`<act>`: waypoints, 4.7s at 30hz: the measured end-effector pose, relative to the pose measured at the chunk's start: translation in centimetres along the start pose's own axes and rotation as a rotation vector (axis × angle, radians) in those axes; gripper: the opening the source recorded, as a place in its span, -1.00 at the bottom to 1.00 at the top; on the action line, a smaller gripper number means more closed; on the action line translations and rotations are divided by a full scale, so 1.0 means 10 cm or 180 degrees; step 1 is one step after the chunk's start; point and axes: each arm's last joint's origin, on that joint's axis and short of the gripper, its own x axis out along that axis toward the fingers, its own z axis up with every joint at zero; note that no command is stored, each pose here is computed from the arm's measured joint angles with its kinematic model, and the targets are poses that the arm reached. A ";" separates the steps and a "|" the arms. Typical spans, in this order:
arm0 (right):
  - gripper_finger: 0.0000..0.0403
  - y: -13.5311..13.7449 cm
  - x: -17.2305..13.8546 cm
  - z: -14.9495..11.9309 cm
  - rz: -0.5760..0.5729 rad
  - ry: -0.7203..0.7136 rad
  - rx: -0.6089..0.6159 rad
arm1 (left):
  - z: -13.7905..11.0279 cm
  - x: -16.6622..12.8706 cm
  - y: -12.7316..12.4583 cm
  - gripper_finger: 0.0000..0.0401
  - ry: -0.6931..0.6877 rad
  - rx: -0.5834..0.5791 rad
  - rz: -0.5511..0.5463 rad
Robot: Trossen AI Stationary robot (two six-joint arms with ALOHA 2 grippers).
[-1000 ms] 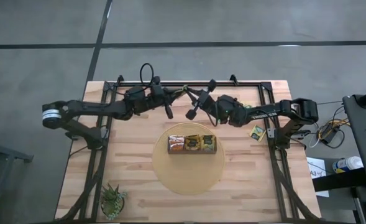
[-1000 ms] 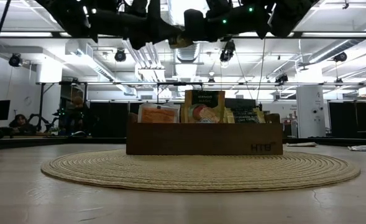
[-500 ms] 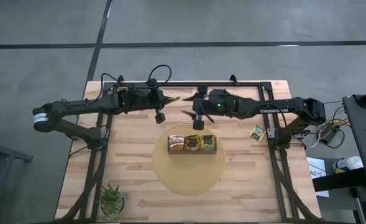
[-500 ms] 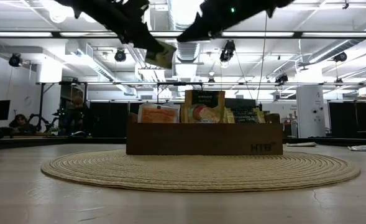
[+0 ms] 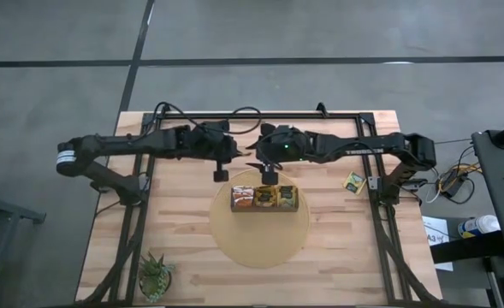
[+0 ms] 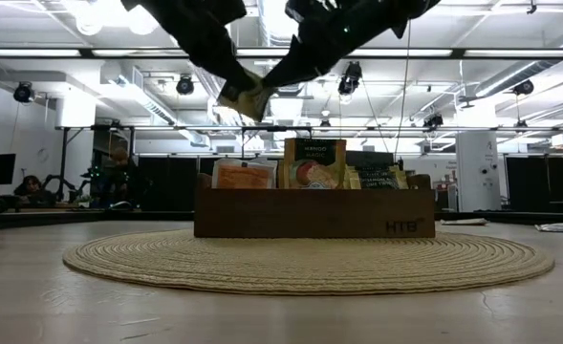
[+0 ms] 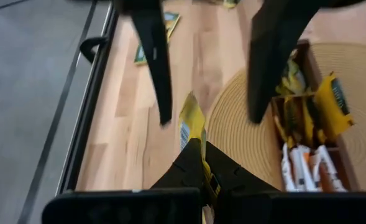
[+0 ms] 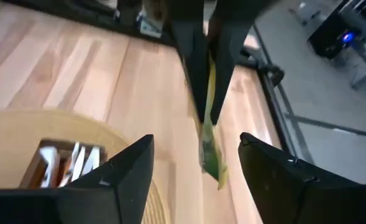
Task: Pick & Place Tea
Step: Put the yellow tea bag into the right section of the wooden organizer
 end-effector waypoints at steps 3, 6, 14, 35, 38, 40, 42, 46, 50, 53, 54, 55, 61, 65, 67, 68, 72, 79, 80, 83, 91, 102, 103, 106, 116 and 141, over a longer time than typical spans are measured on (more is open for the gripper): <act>0.07 0.01 0.04 -0.03 0.0012 0.0043 0.0001 | 0.07 -0.03 -0.03 -1.00 -0.0065 0.0035 -0.0025; -0.10 0.01 0.04 -0.04 0.0015 0.0062 0.0002 | 0.11 -0.06 -0.05 -1.00 -0.0107 0.0057 -0.0045; -0.91 -0.01 0.02 -0.03 -0.0001 0.0050 -0.0041 | 0.11 -0.06 -0.06 -1.00 -0.0089 0.0061 -0.0057; -0.95 -0.03 -0.21 0.02 0.0010 0.0070 0.0003 | 0.10 -0.28 -0.02 -0.07 -0.0073 -0.0118 0.0253; -0.96 -0.03 -0.34 0.03 -0.0051 -0.0121 0.0023 | 0.10 -0.43 0.02 0.02 -0.0110 -0.0333 0.0584; -0.96 -0.03 -0.42 0.02 -0.0137 -0.0434 0.0045 | 0.08 -0.51 0.03 0.03 -0.0284 -0.0419 0.0610; -0.96 -0.01 -0.51 -0.03 -0.0258 -0.0891 0.0098 | 0.08 -0.58 0.02 0.03 -0.0678 -0.0472 0.0566; -0.96 0.05 -0.65 -0.24 -0.0519 -0.1847 0.0200 | -0.02 -0.63 -0.04 0.02 -0.1537 -0.0564 0.0478; -0.96 0.12 -0.72 -0.45 -0.0698 -0.2577 0.0339 | -0.19 -0.55 -0.13 0.02 -0.2616 -0.0729 0.0343; -0.96 0.16 -0.68 -0.56 -0.0742 -0.2839 0.0383 | -0.30 -0.47 -0.18 0.02 -0.3249 -0.0804 0.0184; -0.96 0.16 -0.66 -0.58 -0.0723 -0.2876 0.0435 | -0.33 -0.45 -0.19 0.02 -0.3315 -0.0825 0.0188; -0.95 0.17 -0.64 -0.59 -0.0688 -0.2912 0.0497 | -0.34 -0.42 -0.20 0.02 -0.3351 -0.0860 0.0189; -0.95 0.16 -0.46 -0.55 -0.0432 -0.2912 0.0691 | -0.23 -0.28 -0.17 0.02 -0.3083 -0.0885 0.0091; -0.95 0.14 -0.32 -0.47 -0.0259 -0.2943 0.0731 | -0.06 -0.21 -0.14 0.02 -0.2918 -0.0804 -0.0078; -0.94 0.14 -0.24 -0.46 -0.0176 -0.2920 0.0725 | 0.04 -0.18 -0.11 0.02 -0.2927 -0.0737 -0.0091; -0.94 0.15 -0.20 -0.45 -0.0118 -0.2913 0.0734 | 0.06 -0.16 -0.11 0.02 -0.2883 -0.0708 -0.0112; -0.94 0.15 -0.10 -0.44 -0.0024 -0.2907 0.0786 | 0.11 -0.11 -0.10 0.01 -0.2826 -0.0662 -0.0113; -0.94 0.16 -0.08 -0.47 0.0016 -0.2862 0.0788 | 0.07 -0.11 -0.11 -0.72 -0.2706 -0.0587 -0.0091; -0.94 0.16 -0.08 -0.47 0.0028 -0.2856 0.0783 | 0.07 -0.10 -0.11 -0.86 -0.2675 -0.0552 -0.0083; -0.93 0.16 -0.08 -0.47 0.0035 -0.2826 0.0790 | 0.06 -0.10 -0.12 -0.97 -0.2615 -0.0500 -0.0071; -0.48 0.12 -0.11 -0.45 0.0121 -0.2088 0.0806 | 0.00 -0.14 -0.12 -0.99 -0.2119 -0.0416 -0.0126; 0.20 0.03 -0.18 -0.15 0.0417 -0.0325 0.0560 | -0.01 -0.08 -0.08 -1.00 -0.0415 -0.0349 -0.0206; 0.22 0.02 -0.17 -0.12 0.0430 -0.0268 0.0542 | -0.02 -0.05 -0.08 -1.00 -0.0334 -0.0343 -0.0226; 0.24 0.00 -0.12 -0.07 0.0436 -0.0237 0.0490 | -0.03 0.03 -0.09 -1.00 -0.0186 -0.0332 -0.0257; -0.19 -0.01 -0.09 -0.04 0.0428 -0.0254 0.0432 | -0.04 0.15 -0.11 -1.00 -0.0052 -0.0293 -0.0286; -0.96 0.00 -0.13 -0.09 0.0442 -0.0058 0.0336 | 0.00 0.14 -0.11 -0.70 -0.0099 0.0036 -0.0245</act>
